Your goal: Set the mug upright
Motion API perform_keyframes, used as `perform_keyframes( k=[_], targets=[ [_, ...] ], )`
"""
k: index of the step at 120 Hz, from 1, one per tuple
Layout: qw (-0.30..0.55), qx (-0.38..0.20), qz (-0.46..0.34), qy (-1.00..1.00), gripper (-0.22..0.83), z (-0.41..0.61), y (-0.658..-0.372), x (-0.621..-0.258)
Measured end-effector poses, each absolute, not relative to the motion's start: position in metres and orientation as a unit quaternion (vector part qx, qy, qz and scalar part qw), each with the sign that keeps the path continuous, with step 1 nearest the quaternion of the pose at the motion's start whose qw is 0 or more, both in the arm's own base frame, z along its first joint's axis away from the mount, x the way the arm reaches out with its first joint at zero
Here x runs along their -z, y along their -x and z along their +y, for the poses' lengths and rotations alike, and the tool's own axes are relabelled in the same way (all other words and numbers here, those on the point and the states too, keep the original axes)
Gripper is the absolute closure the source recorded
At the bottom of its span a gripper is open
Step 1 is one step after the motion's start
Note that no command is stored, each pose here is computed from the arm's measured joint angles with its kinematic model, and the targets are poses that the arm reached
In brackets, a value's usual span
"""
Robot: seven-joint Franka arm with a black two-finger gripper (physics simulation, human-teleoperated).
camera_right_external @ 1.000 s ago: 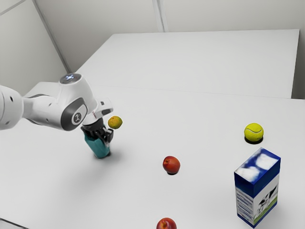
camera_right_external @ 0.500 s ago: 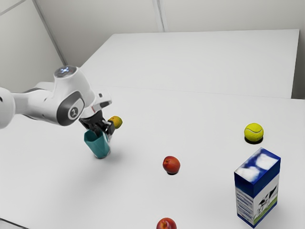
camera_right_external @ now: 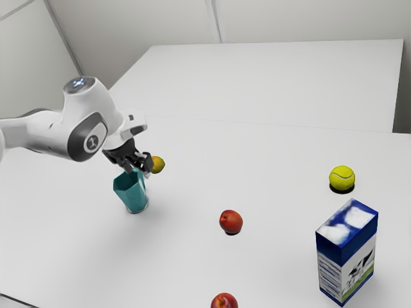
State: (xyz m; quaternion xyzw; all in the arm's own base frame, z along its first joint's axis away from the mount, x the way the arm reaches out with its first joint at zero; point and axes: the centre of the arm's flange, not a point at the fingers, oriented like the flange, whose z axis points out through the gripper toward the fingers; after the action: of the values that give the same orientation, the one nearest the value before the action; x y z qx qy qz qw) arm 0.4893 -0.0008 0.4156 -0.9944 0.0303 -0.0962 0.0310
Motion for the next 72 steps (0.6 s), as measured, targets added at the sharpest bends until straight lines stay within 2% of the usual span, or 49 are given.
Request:
perform_keyframes(
  k=[30,72],
  targets=[
    [0.016,0.079,0.023,0.996,0.1,-0.009,-0.49,-0.425],
    [0.002,0.045,0.019,0.999,0.04,-0.021,-0.509,-0.489]
  ],
)
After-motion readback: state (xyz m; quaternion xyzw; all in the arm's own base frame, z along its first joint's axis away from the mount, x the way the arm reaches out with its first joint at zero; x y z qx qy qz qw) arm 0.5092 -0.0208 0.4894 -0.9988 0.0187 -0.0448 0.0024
